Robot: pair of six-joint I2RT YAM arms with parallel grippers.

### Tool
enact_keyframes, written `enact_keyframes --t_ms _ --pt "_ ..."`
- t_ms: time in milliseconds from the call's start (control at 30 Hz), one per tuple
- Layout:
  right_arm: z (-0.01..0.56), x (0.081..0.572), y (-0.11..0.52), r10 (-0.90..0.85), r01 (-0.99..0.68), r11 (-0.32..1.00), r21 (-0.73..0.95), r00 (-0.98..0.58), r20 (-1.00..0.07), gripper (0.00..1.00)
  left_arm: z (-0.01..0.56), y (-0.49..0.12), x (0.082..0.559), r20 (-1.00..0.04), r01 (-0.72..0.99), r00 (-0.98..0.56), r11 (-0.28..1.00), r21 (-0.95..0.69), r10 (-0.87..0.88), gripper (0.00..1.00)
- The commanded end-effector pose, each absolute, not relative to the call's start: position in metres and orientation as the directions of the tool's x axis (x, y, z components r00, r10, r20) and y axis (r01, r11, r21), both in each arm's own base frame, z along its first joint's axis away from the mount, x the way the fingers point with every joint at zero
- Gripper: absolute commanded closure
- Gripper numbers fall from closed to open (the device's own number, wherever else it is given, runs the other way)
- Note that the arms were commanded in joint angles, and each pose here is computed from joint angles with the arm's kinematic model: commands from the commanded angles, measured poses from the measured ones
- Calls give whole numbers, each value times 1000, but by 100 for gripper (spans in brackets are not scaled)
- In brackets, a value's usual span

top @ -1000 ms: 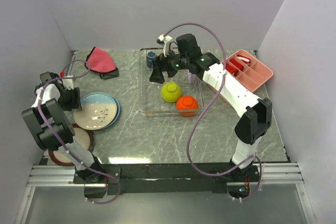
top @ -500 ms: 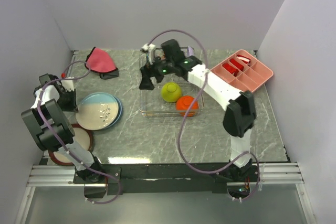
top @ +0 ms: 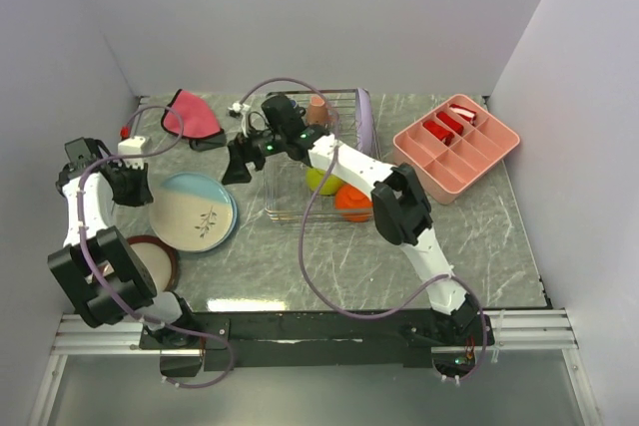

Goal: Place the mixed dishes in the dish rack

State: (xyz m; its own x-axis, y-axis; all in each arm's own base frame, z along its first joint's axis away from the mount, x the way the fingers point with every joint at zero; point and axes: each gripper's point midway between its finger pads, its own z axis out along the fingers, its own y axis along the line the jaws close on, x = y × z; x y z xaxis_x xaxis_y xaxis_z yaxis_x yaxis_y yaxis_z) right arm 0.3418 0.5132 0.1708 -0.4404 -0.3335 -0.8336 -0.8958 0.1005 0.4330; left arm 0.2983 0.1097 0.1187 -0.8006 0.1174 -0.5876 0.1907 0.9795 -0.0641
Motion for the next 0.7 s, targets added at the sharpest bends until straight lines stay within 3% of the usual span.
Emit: enact_keyframes --t_ms 0,367,667 --pt "214 328 555 -204 -890 -20 455 -441 -874 2 123 94 291 -591 287 -788 952 -103 173 99" --pt "172 321 586 -203 -888 -45 457 -440 -875 0 159 82 301 -733 473 -562 876 93 382 99" --pt "169 337 587 -178 -897 -55 438 -423 -889 0 168 87 308 -700 592 -501 792 151 508 99"
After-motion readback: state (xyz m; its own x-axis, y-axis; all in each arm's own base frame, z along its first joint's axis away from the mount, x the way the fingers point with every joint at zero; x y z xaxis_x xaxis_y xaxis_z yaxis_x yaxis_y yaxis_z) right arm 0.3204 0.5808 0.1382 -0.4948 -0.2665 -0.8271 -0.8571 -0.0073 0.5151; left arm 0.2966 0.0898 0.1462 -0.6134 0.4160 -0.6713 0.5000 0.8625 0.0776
